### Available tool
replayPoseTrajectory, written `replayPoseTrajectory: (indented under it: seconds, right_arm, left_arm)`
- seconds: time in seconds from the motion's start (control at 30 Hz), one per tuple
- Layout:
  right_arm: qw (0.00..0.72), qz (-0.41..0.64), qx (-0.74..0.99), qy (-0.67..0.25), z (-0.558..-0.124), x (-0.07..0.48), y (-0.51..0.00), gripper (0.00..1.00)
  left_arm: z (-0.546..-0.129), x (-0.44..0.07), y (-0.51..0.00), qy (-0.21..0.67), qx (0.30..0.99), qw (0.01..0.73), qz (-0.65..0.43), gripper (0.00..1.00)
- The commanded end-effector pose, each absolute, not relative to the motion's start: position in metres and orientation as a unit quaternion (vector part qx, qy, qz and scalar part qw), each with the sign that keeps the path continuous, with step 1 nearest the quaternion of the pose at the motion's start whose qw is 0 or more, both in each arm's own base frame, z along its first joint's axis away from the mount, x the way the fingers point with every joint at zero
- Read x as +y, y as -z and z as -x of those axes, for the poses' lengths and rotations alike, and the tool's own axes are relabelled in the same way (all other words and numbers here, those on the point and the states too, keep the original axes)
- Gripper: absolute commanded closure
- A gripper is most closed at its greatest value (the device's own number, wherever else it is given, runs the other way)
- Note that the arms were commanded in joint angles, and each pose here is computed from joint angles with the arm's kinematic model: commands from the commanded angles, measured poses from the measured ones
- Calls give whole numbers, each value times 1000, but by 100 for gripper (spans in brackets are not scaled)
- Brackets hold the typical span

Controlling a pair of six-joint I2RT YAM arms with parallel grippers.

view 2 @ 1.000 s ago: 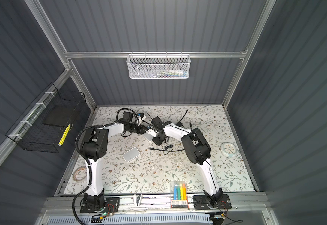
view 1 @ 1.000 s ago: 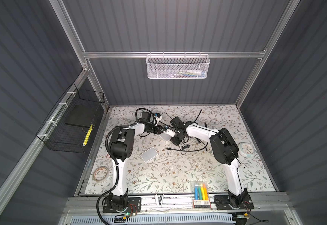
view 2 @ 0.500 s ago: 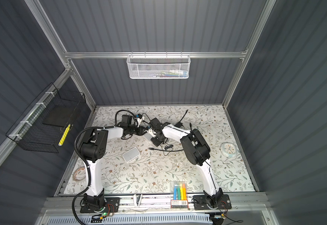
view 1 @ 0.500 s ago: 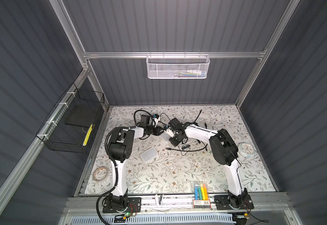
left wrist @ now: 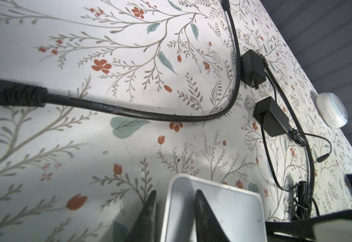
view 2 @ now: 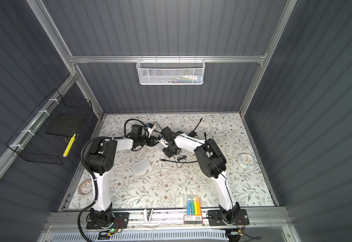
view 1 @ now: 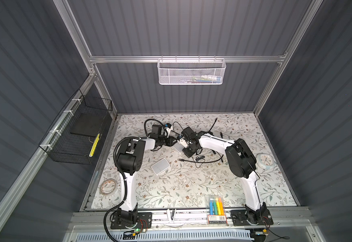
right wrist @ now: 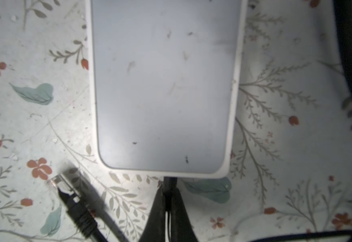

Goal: Insert the plug into the switch port

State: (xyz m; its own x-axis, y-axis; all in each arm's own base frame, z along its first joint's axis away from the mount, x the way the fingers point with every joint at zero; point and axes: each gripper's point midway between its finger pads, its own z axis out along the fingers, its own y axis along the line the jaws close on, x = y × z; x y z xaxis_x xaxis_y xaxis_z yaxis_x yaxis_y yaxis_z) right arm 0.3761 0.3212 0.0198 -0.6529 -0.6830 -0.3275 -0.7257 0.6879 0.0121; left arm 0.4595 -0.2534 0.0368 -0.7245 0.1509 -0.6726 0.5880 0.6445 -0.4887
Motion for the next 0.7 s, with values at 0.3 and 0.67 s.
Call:
replayPoseTrajectory:
  seconds: [0.3, 0.67]
  right_arm:
    - [304, 376, 868, -116, -438, 376, -68, 100]
    - [310, 374, 866, -120, -445, 382, -72, 100]
  left_arm:
    - [-321, -298, 35, 447, 869, 37, -209, 71]
    - [-316, -302, 36, 453, 865, 33, -211, 72]
